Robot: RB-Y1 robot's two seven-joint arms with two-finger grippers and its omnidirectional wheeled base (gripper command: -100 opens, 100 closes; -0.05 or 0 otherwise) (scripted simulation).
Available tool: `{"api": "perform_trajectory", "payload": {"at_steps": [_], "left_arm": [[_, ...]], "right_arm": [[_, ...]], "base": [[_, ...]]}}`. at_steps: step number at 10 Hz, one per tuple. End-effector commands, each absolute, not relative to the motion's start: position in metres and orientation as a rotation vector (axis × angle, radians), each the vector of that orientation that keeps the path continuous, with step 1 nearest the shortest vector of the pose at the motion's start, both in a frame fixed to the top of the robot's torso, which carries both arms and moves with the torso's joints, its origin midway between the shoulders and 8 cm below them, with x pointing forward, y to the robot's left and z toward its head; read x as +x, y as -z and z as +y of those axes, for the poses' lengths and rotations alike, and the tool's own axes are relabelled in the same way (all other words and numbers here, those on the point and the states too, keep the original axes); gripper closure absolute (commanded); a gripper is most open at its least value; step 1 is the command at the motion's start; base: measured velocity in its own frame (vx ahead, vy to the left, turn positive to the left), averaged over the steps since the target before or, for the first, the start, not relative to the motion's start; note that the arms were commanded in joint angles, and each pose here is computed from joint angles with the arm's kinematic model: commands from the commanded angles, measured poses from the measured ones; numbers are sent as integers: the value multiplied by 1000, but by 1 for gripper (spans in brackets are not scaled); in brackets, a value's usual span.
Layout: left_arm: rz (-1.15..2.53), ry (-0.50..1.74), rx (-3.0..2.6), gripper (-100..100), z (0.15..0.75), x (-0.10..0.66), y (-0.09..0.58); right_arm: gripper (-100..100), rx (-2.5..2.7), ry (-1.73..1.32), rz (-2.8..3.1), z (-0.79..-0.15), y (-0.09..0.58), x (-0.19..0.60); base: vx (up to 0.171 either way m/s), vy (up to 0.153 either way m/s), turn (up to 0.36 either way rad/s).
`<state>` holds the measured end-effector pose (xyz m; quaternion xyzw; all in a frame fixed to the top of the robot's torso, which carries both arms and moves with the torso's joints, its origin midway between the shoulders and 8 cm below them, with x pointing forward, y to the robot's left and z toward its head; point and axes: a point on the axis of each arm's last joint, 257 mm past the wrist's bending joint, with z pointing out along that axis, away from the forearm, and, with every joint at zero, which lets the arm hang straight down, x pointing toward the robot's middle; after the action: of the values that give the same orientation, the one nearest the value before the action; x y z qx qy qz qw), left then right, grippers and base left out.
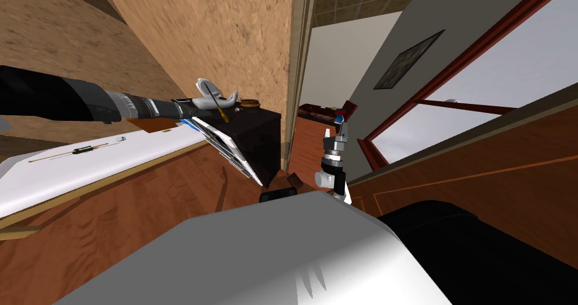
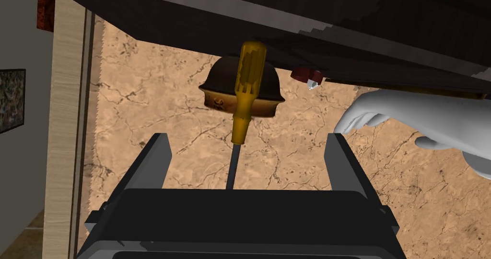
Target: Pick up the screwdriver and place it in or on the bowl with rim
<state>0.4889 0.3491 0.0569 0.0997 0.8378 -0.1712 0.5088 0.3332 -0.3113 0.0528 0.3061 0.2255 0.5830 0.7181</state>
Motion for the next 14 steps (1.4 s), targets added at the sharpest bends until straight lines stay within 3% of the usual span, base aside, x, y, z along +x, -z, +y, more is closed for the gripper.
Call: {"api": "perform_trajectory", "payload": {"at_steps": [1, 7, 8, 9, 11, 12, 14], "left_arm": [[2021, 370, 256, -100, 354, 489, -67], [2026, 266, 301, -100, 359, 491, -94], [2026, 265, 301, 0, 359, 491, -94], [2028, 246, 270, -100, 372, 495, -89], [2029, 245, 267, -100, 375, 496, -89], [2029, 242, 264, 100, 376, 496, -88], [2026, 241, 267, 100, 376, 497, -90]], "right_arm": [[0, 677, -1290, 499, -311, -53, 333], [0, 677, -1290, 499, -311, -53, 333], [0, 677, -1290, 499, -311, -53, 333], [0, 677, -1290, 499, -311, -53, 333], [0, 677, -1290, 499, -311, -53, 333], [0, 677, -1290, 499, -311, -53, 333], [0, 677, -1290, 499, -311, -53, 333]], "base": [[74, -60, -8], [54, -29, -22], [0, 0, 0], [5, -3, -162], [1, -11, -140], [0, 0, 0], [0, 0, 0]]}}
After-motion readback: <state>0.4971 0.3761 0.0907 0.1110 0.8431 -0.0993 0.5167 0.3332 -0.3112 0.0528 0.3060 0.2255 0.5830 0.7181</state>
